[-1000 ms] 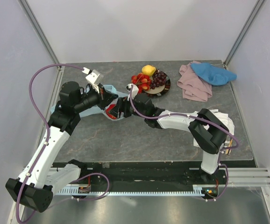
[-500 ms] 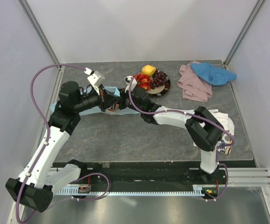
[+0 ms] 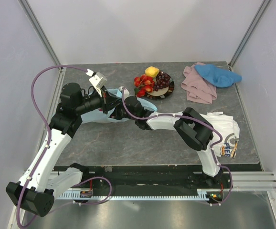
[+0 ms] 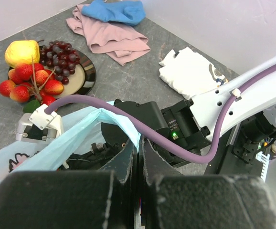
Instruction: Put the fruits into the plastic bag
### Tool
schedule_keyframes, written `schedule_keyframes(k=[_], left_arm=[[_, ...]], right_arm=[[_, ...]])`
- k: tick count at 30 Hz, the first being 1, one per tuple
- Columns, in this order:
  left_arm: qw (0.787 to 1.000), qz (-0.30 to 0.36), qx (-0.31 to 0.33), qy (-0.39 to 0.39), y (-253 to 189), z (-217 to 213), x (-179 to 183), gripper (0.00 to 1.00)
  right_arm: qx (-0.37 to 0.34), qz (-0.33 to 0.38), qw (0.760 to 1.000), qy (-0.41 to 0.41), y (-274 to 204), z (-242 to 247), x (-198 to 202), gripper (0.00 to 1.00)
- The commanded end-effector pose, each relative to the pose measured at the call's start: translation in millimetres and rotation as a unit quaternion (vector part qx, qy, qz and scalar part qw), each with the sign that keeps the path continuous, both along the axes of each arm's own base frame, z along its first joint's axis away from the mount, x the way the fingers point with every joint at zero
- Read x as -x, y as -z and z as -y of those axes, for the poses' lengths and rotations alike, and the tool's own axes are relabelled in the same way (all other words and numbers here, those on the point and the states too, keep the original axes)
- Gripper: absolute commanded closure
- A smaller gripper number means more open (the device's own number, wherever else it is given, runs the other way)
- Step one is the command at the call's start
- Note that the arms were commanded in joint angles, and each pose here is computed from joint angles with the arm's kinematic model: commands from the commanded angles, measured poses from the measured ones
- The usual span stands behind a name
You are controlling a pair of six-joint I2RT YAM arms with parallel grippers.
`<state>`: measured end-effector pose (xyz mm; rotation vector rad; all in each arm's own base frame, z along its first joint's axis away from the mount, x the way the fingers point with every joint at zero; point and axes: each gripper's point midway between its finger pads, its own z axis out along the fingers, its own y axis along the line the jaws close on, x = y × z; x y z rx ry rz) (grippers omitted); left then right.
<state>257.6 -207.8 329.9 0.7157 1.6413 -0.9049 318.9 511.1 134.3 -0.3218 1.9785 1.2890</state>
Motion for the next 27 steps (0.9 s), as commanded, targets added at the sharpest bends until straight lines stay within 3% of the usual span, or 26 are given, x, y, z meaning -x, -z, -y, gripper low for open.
schedule_keyframes(k=[1,5,6,22,27], left_arm=[[0.999,0.027,0.017,-0.004,-20,0,-3,0.99],[0.999,0.028,0.016,-0.005,-21,0,-3,0.98],[0.999,0.028,0.016,-0.005,-21,0,-3,0.98],[0.999,0.029,0.015,-0.02,-20,-3,-6,0.98],[0.994,0.032,0.003,-0.104,-19,-24,-22,0.98]], right_arm=[[-0.019,0.026,0.999,-0.002,-23,-8,-9,0.18],[-0.011,0.03,0.999,0.001,-22,-7,-10,0.12],[-0.009,0.029,1.0,0.0,-20,-6,-10,0.02],[-0.019,0.049,0.999,-0.006,-39,6,1,0.02],[-0.025,0.06,0.998,0.001,-51,32,17,0.04]])
